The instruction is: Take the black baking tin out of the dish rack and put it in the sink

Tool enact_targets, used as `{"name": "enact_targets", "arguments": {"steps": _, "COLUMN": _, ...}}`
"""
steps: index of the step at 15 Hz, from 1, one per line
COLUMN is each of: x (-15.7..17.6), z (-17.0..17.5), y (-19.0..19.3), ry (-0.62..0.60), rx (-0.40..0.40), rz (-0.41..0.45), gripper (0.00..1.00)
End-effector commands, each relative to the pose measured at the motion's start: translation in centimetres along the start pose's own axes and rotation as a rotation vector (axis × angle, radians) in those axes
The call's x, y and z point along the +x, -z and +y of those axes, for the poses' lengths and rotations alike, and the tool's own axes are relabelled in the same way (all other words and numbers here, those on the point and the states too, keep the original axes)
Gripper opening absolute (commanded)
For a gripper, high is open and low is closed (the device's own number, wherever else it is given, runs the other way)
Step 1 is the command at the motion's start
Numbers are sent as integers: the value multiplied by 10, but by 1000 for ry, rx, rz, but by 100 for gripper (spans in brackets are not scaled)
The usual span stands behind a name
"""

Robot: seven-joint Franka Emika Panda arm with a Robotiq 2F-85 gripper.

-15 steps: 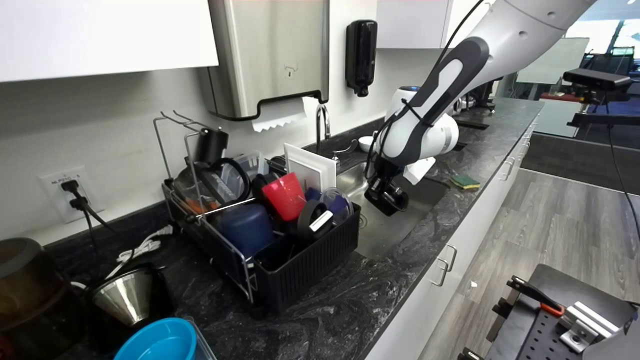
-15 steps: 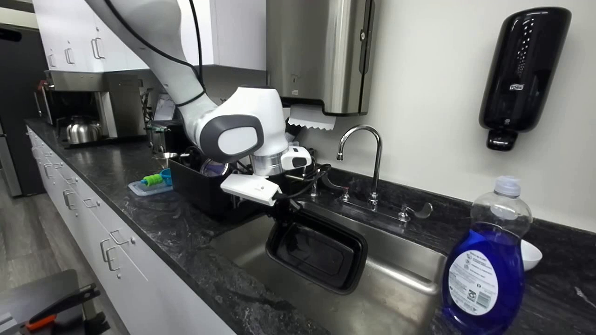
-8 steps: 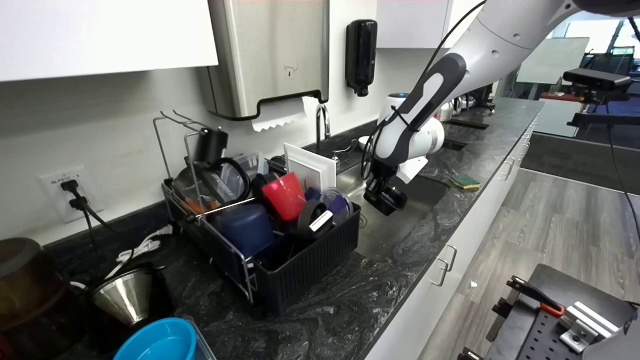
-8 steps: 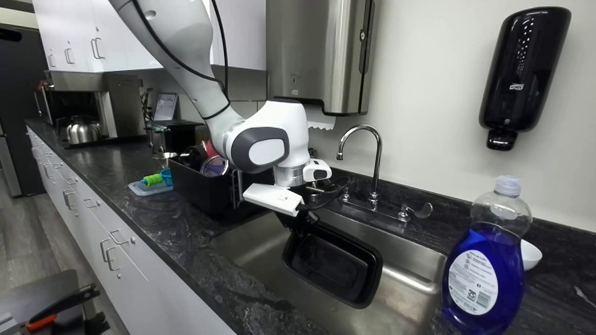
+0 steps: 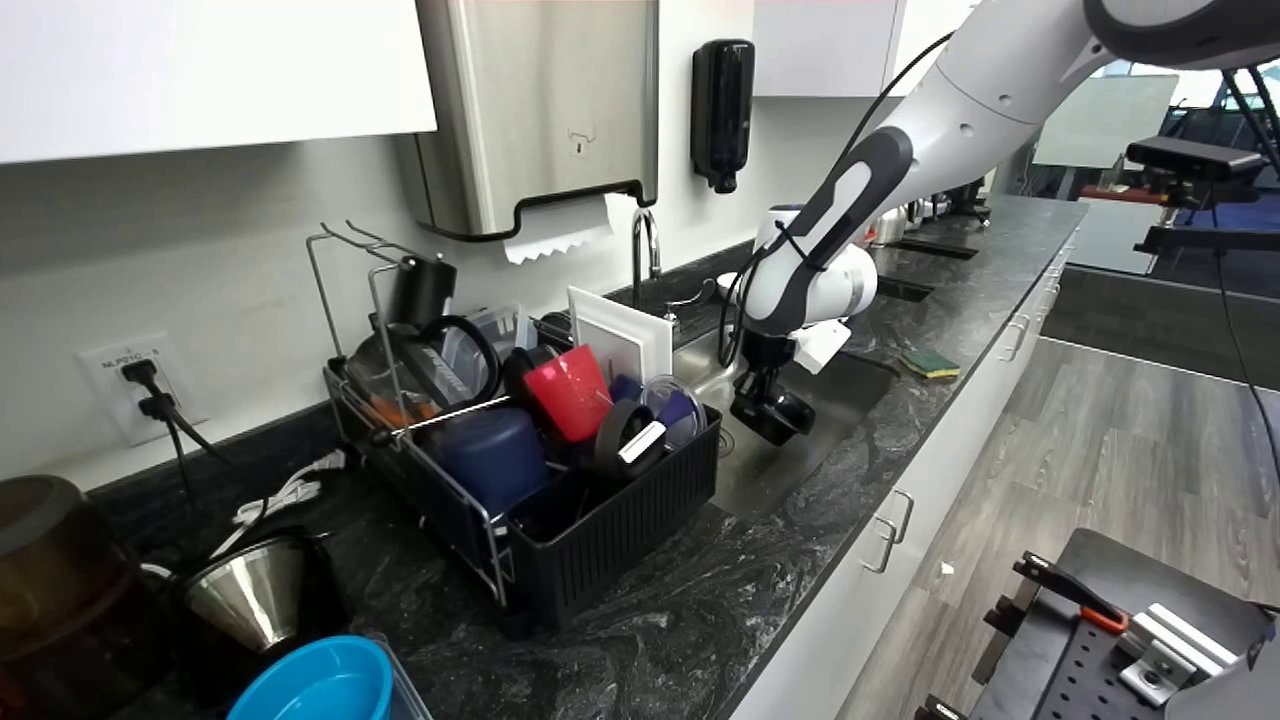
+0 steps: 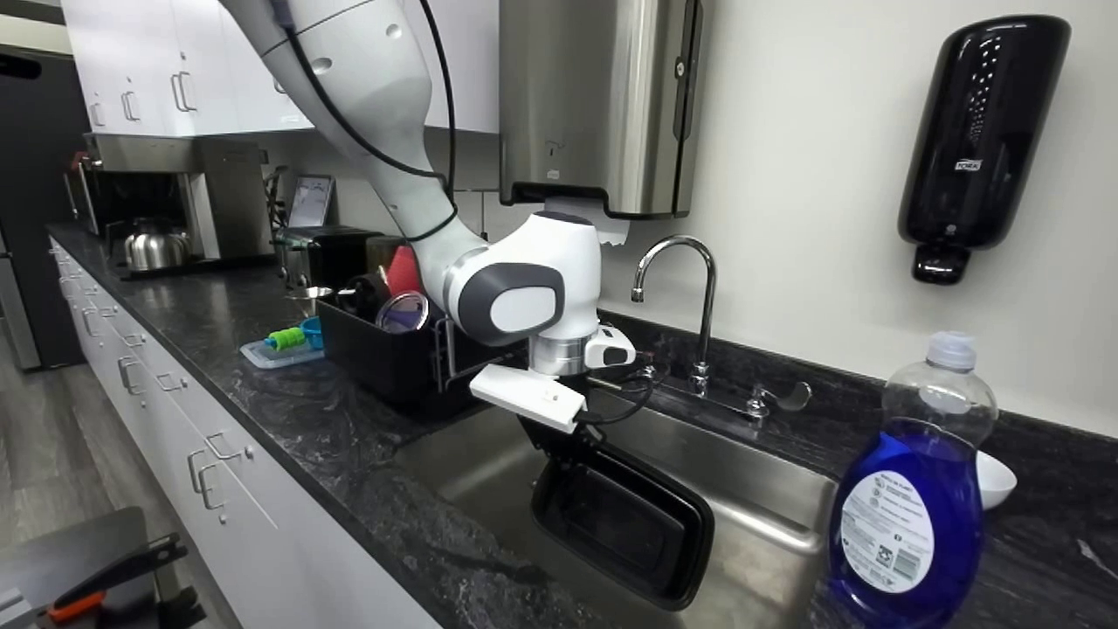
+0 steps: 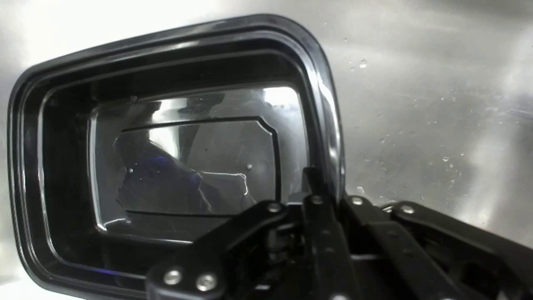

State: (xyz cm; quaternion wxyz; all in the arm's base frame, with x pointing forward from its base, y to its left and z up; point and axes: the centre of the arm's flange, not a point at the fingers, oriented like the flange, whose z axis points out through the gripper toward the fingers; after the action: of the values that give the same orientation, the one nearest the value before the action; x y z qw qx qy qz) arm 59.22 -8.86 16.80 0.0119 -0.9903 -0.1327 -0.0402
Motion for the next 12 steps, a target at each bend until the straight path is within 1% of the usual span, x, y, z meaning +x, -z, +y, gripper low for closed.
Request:
{"name": "enact_targets", "arguments": {"steps": 1, "x": 2, "z": 10, "y": -9, "ry": 23, "rx": 18, "rz": -24, "gripper": 1}}
{"name": "enact_targets", "arguments": {"steps": 10, "x": -4, "z": 16, "y": -24, "ry": 16, "rx": 20, "rz": -39, "gripper": 1}}
{"name": "enact_targets", "arguments": {"steps": 11, "x": -4, "z": 17, "y": -25, "ry": 14, "rx": 20, "rz": -40, "gripper": 16}}
{"name": "enact_targets", "arguments": {"steps": 12, "x": -5, "z": 18, "y": -25, "ry": 12, "rx": 18, "rz": -40, "gripper": 29}}
